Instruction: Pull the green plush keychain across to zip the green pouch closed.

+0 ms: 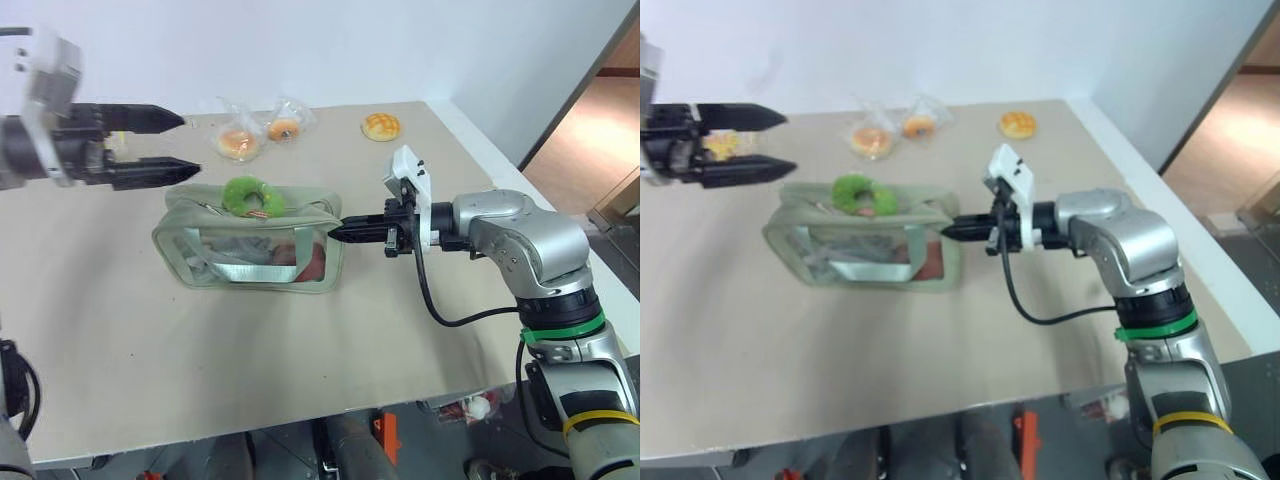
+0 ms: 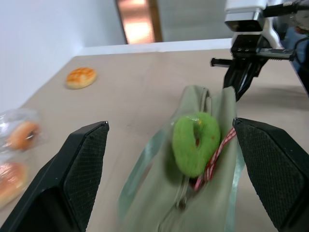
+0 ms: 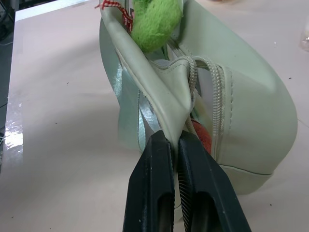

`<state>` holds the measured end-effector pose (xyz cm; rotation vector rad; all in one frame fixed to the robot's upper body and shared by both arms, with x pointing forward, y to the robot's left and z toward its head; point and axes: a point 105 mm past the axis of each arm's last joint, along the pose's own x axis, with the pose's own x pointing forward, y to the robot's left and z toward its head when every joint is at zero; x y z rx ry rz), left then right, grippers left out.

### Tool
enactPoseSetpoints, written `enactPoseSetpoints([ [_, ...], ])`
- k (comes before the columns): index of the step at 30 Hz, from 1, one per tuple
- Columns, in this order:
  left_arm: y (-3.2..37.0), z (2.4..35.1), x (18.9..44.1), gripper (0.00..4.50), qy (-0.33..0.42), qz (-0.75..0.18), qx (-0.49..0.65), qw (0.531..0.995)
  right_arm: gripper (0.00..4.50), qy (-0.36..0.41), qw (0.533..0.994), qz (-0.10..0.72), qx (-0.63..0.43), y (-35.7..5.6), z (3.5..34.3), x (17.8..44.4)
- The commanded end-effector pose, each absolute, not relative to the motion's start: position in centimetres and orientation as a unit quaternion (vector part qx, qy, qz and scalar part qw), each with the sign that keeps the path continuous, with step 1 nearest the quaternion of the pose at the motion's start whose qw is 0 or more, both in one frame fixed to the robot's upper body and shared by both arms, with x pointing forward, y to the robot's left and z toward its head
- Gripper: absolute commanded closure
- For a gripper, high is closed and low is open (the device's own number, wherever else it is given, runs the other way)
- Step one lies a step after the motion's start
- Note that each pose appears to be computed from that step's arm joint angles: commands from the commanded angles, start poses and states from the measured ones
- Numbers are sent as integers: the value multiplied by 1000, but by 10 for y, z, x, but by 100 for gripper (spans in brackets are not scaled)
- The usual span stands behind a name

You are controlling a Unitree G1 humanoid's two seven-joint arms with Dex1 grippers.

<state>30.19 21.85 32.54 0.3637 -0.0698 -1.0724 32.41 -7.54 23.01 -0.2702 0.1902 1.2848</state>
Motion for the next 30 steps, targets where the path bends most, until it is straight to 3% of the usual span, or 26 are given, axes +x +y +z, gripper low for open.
enactPoseSetpoints([
  [1,244,319,292,22,-23,-476,175,861,450,69,783,604,-131,-73,239,320],
  [8,274,275,288,22,30,-434,140,889,450,69,782,606,-130,-73,239,321],
  [25,248,236,293,22,61,-476,70,874,450,69,787,600,-128,-74,239,320],
  [26,246,237,293,62,60,-480,64,873,450,69,787,599,-128,-74,239,320],
  [28,243,238,293,92,57,-487,56,870,450,69,788,598,-127,-74,239,320],
  [30,242,238,296,166,56,-484,51,872,450,69,789,597,-127,-75,238,320],
])
